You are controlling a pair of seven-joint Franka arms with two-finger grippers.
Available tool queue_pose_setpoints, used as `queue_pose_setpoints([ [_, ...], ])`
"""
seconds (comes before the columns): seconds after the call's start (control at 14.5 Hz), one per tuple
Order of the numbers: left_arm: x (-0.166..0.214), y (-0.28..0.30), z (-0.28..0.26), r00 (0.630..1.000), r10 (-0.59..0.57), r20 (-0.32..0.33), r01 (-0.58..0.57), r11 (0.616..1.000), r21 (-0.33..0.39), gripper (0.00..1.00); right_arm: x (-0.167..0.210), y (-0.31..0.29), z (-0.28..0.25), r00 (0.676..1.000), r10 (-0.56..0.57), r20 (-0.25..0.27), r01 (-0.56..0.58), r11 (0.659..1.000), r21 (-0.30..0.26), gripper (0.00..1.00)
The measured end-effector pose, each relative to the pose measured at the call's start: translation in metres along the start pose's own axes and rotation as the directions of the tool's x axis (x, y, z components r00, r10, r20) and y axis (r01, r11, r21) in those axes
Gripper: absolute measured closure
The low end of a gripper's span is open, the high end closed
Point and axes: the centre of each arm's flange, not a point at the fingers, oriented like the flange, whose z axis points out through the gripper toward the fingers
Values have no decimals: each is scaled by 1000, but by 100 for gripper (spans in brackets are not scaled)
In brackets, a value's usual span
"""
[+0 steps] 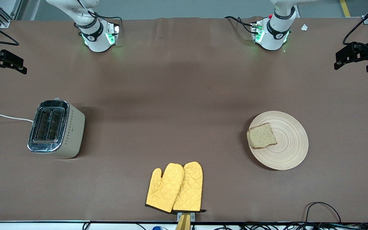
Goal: Move plate and put bread in toaster
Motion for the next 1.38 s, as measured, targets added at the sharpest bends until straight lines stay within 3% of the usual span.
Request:
queue_pose_setpoints([
  [0.41,10,-14,11,999,-39,12,39,999,-19,0,0,0,0,1000,0,0,0,1000,0,0],
  [0.55,27,-44,32,996,-89,27,92,989,-114,0,0,-1,0,1000,-2,0,2,1000,0,0],
  [0.69,52,-100,73,987,-159,32,162,955,-248,0,0,-3,0,1000,-6,5,6,1000,0,0],
  [0.83,76,-171,138,985,-172,24,168,909,-382,0,0,-7,1,1000,-13,7,13,1000,-1,0],
  [0.97,92,-227,215,988,-157,-1,138,873,-468,0,0,-10,1,1000,-19,7,19,1000,-1,0],
  [1.38,125,-256,388,991,-109,-73,30,733,-680,4,-1,-11,1,1000,-20,14,20,1000,-1,0],
])
